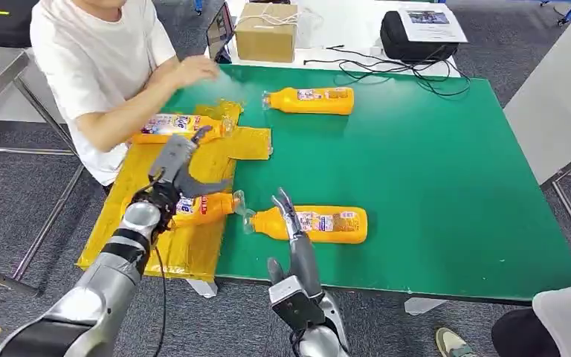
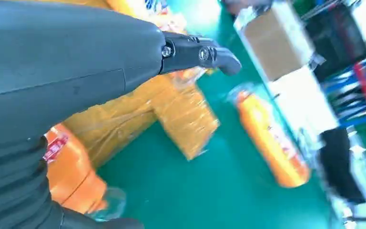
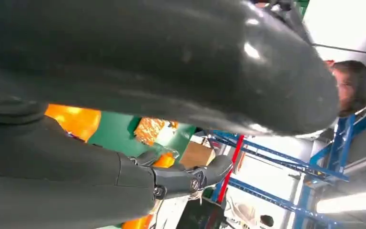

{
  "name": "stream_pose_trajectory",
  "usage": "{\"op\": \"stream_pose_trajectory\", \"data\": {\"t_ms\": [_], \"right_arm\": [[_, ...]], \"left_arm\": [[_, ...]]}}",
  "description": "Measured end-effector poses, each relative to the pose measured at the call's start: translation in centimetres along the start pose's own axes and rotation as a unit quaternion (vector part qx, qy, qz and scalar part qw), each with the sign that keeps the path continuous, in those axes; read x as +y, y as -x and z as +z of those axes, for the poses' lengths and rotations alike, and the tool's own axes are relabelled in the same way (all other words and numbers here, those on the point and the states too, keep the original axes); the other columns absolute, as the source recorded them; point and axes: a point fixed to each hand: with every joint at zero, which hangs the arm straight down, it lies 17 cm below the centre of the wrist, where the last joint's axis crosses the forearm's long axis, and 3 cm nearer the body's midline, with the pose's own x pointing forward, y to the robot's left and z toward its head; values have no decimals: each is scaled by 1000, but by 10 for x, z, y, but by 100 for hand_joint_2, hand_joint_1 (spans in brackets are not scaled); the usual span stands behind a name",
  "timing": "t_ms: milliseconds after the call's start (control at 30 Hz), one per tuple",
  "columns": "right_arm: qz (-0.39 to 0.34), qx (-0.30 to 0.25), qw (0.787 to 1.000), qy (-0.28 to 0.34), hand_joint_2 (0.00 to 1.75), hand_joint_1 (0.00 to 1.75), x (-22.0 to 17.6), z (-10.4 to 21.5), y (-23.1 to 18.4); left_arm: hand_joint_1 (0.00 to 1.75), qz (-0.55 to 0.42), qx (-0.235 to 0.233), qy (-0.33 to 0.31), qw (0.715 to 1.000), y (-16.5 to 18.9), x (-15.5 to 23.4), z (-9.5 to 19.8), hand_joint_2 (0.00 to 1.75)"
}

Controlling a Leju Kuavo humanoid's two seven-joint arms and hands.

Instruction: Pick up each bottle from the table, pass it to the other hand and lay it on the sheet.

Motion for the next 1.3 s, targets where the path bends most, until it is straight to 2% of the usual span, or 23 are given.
{"op": "stream_pose_trajectory", "data": {"t_ms": [133,300,400,467,500,633,767,900,1033,1167,1300], "right_arm": [[1,3,1000,0,0,0,-1,2,2],[21,4,1000,3,0,0,-3,7,5],[85,5,996,-10,0,0,-4,13,12],[151,7,987,-48,0,0,-7,21,26],[175,9,983,-58,175,0,-12,24,33],[302,38,950,-72,175,0,-60,32,73],[387,89,914,-80,175,0,-124,40,121],[445,127,882,-83,175,0,-175,37,164],[446,145,879,-89,175,0,-201,33,191],[441,165,876,-99,175,0,-200,34,207],[429,177,879,-108,175,0,-195,32,214]], "left_arm": [[0,7,-28,-12,1000,-17,5,3,175],[0,75,-102,-72,989,-65,32,11,175],[0,116,-149,-88,978,-98,41,26,175],[0,139,-185,-97,968,-121,45,39,175],[0,153,-197,-99,963,-129,45,47,175],[0,262,-191,-74,943,-122,26,84,175],[0,290,-180,-70,937,-94,-15,137,175],[0,271,-153,-49,949,-80,-61,156,175],[0,249,-142,-31,958,-81,-98,156,175],[0,248,-121,-15,961,-72,-124,157,175],[0,241,-117,-9,963,-69,-133,158,175]]}}
